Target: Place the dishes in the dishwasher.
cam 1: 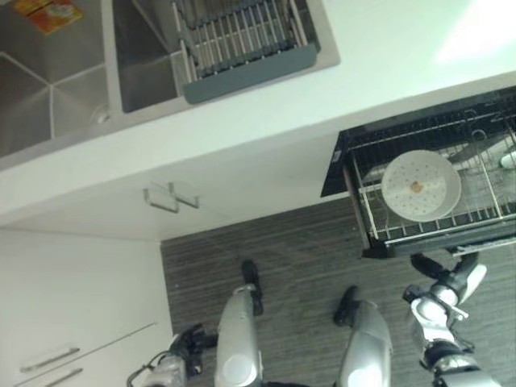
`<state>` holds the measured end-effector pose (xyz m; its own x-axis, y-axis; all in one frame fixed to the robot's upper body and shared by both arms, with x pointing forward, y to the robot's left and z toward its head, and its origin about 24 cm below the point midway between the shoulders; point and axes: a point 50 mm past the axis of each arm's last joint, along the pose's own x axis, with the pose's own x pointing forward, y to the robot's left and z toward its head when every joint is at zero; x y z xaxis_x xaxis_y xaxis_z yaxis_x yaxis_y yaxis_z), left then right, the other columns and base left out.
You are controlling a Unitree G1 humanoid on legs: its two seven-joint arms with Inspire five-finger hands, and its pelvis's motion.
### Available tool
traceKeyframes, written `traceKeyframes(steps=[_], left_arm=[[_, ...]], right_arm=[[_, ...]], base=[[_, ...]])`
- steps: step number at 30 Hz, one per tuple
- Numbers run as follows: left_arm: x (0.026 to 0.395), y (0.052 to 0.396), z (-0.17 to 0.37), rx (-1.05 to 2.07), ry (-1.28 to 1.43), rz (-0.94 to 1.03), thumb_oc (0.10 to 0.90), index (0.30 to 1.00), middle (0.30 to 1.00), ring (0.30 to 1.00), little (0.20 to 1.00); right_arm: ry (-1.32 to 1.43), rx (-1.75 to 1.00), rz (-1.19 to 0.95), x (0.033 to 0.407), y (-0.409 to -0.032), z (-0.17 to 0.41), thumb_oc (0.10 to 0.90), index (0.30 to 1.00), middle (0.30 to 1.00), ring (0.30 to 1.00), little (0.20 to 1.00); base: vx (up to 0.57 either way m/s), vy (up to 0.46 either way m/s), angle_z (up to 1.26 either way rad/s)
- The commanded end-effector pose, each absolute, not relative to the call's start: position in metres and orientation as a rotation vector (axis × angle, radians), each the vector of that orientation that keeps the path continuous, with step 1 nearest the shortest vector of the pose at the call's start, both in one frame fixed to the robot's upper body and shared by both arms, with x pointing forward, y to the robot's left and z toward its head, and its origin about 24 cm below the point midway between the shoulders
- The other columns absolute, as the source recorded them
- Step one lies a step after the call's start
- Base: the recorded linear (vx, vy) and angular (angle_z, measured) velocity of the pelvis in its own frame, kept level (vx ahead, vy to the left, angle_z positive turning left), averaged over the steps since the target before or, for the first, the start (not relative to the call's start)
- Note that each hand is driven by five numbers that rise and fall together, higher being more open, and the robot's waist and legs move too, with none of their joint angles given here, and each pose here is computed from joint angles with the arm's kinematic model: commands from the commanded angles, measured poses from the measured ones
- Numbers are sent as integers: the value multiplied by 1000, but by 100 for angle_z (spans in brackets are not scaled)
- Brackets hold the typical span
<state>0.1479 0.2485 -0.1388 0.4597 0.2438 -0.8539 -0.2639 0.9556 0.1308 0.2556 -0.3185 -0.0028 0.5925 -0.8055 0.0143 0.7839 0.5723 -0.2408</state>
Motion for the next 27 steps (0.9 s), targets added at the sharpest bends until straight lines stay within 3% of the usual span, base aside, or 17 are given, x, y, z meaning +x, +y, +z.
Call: traceKeyframes(steps=[1, 5, 19, 24, 27], left_arm=[[115, 272, -143, 84, 1147, 333, 800, 900, 900, 900, 900], [110, 274, -144, 108, 1161, 298, 800, 900, 900, 900, 900], [108, 282, -139, 148, 1110, 237, 800, 900, 900, 900, 900], [121, 281, -133, 70, 1007, 311, 800, 900, 900, 900, 900], [144, 282, -122, 7, 879, 399, 800, 900, 900, 900, 900]], right_arm=[[-377, -430, -780, 302, -324, 108, 800, 900, 900, 900, 900], [-557, -454, -754, 324, -319, 175, 800, 900, 900, 900, 900], [-811, -639, -793, 343, -311, 304, 800, 900, 900, 900, 900], [-759, -534, -763, 349, -307, 308, 800, 900, 900, 900, 900], [-602, -470, -659, 360, -298, 257, 800, 900, 900, 900, 900]], base=[[51, 39, 10], [48, 44, 16], [60, 44, 19], [4, 68, 3], [4, 85, -11]])
